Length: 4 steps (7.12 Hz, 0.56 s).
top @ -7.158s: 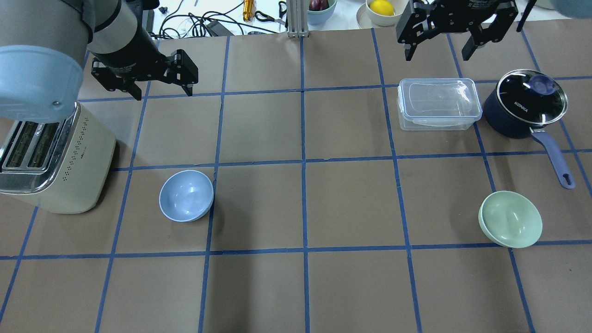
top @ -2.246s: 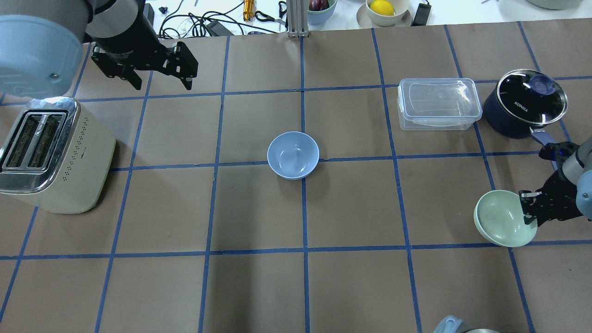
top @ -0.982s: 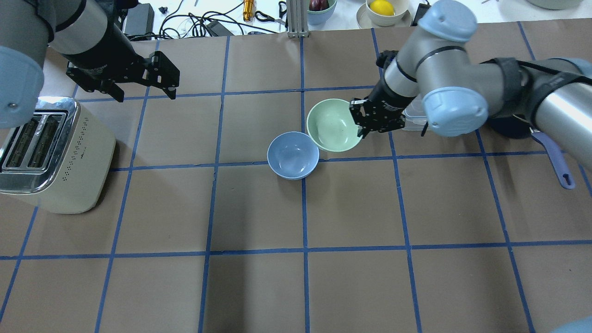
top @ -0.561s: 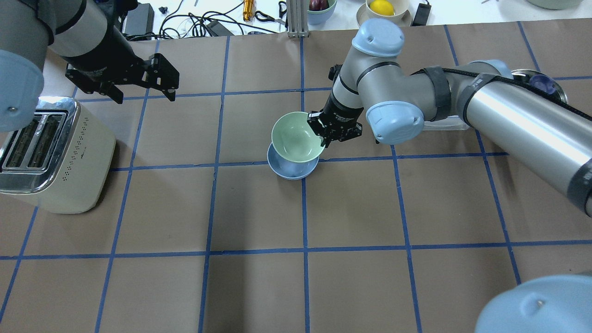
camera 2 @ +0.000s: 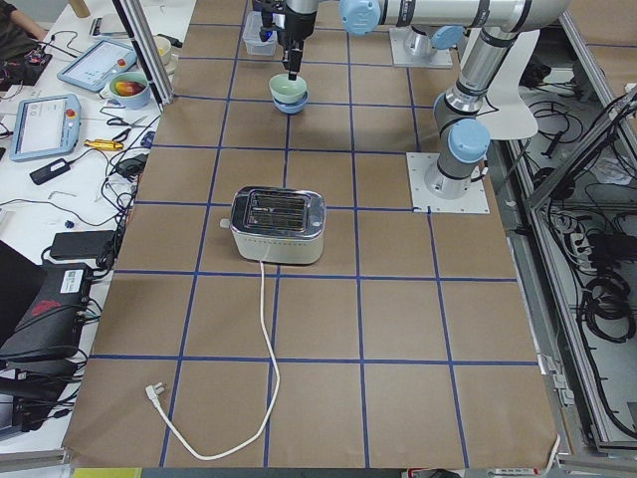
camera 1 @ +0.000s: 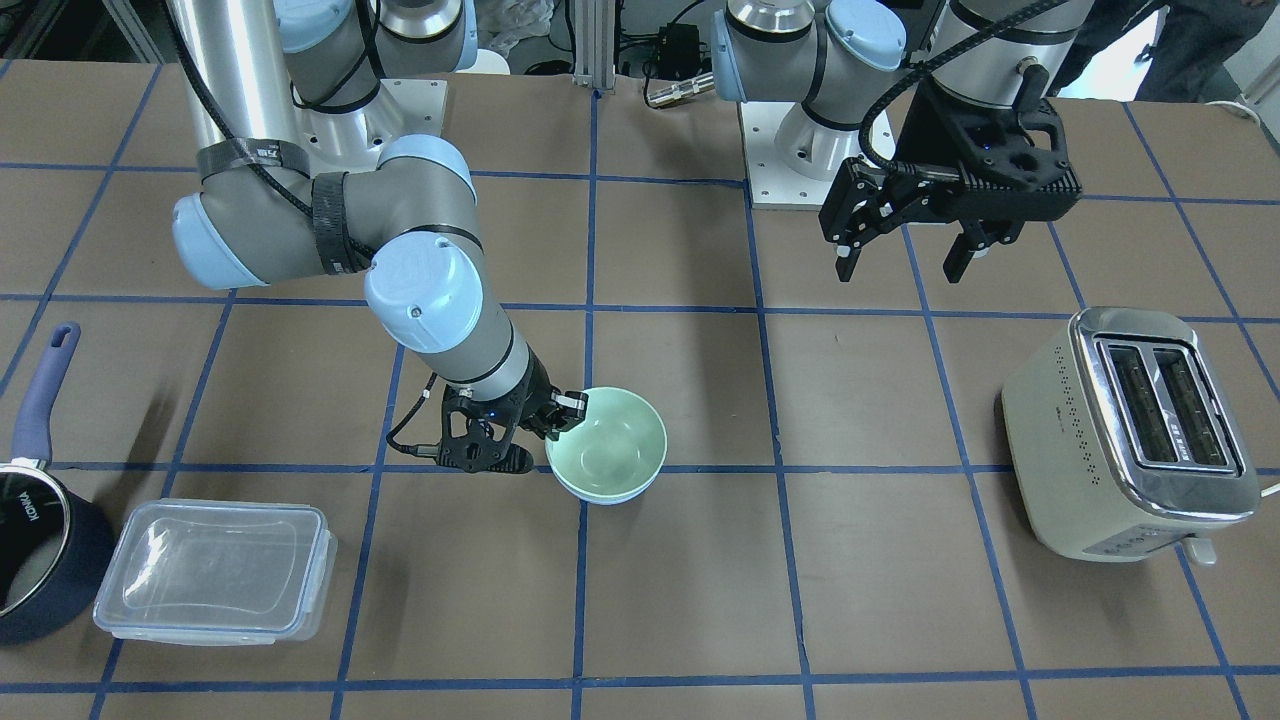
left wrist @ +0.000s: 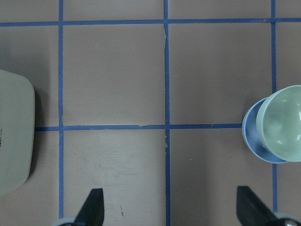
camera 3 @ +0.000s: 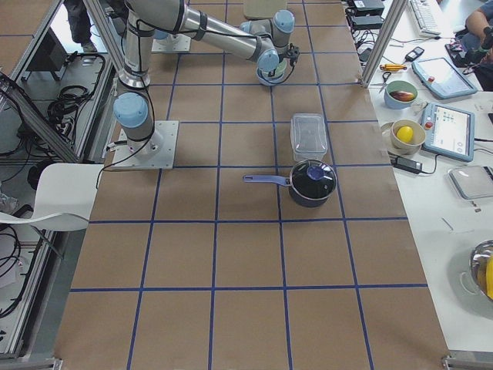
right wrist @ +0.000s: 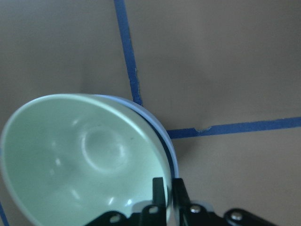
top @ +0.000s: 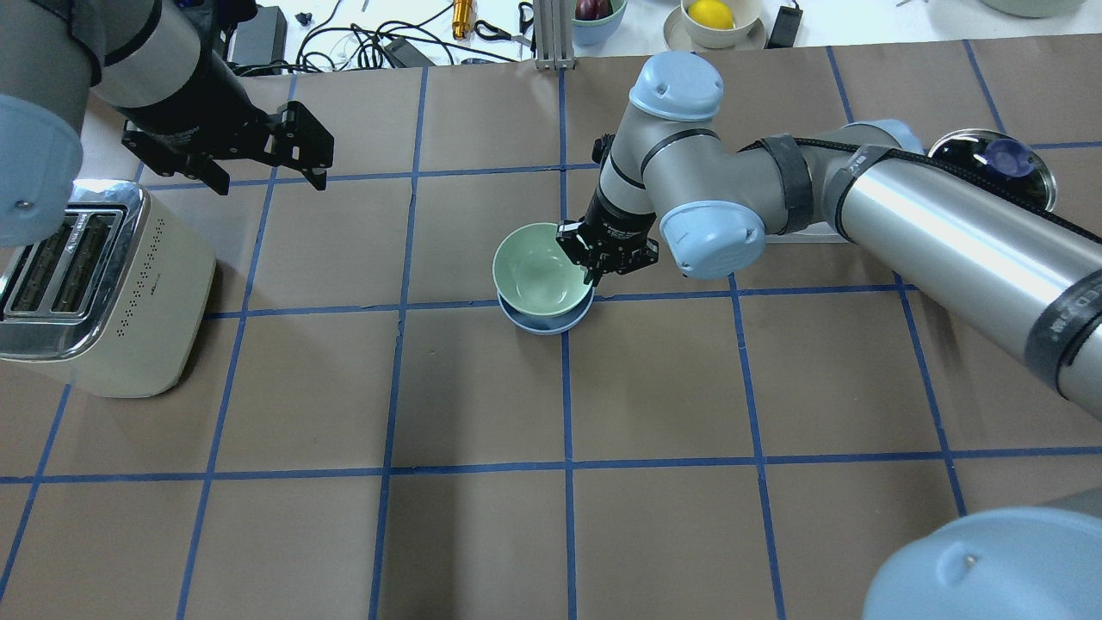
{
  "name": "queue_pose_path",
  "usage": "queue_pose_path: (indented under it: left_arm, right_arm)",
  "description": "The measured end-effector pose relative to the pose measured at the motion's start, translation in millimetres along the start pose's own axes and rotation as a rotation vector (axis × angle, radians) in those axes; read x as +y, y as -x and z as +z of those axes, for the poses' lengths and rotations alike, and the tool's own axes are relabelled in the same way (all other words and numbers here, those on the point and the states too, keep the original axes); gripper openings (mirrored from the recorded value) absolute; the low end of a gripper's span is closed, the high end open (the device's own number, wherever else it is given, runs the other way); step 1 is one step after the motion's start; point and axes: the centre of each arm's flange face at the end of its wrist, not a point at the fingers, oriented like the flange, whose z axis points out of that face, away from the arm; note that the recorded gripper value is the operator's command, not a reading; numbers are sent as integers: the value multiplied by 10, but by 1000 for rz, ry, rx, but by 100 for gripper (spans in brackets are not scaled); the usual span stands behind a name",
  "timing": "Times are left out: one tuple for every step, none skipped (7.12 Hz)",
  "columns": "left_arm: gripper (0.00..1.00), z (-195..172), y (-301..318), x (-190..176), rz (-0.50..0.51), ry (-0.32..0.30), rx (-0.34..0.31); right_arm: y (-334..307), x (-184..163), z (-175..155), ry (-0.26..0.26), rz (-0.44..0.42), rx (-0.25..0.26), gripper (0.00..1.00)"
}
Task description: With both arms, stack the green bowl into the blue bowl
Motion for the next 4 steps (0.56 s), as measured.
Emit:
queue_pose_path:
  left_arm:
    - [100,7,0,5,0,2,0]
    - [100,22,0,16,0,5,0]
    - [100,39,-1,29,0,7,0]
    - [100,45,-1,37,0,8,0]
  right_arm:
    - [-36,-28,-45,-10,0,15,100]
    - [-92,-73,-217,-34,6,23,100]
    - [-190,-103,-584,-68,23,46,100]
    - [-392,-127,-1112,-87,67,87,100]
